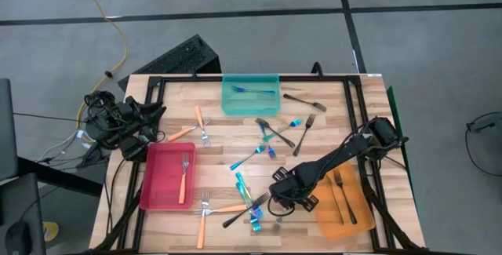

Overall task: Sort silverware by color (type)
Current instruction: Put the orange fork into the red bin

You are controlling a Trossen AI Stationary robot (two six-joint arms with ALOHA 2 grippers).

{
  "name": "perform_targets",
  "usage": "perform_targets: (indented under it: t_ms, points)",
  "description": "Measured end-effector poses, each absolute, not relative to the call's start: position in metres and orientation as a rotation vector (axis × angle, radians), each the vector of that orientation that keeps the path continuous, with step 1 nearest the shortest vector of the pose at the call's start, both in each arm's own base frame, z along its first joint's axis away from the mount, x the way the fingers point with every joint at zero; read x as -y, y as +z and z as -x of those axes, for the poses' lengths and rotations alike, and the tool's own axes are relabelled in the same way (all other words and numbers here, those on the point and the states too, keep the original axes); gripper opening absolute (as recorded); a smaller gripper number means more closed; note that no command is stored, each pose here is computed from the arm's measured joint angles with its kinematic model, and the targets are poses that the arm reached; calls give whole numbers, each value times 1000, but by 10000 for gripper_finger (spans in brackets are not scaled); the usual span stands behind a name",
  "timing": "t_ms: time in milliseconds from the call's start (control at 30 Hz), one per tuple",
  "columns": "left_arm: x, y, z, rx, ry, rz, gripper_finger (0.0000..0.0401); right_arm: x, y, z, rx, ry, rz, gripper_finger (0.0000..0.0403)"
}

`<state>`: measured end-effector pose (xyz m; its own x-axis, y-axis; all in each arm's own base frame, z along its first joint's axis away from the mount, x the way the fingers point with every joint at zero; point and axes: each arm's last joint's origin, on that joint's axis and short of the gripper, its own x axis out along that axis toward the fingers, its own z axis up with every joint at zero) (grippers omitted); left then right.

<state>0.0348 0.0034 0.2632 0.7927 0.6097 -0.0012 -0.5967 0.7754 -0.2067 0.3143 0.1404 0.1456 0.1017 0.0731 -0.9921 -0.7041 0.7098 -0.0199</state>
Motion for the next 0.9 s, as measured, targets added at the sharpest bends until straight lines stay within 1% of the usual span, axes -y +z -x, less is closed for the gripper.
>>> perform_targets:
  t_ms: [100,200,567,900]
  points:
    - [-3,263,-35,67,653,201,112,-140,146,-315,-1360,614,571,106]
    - [-3,263,-35,67,653,201,112,-140,146,-315,-1364,598,553,92]
    - [-3,263,-35,67,653,201,112,-136,147,-316,-1382,531,476,92]
    - [-3,263,-35,67,654,200,112,-128,157,-322,-1392,541,444,91]
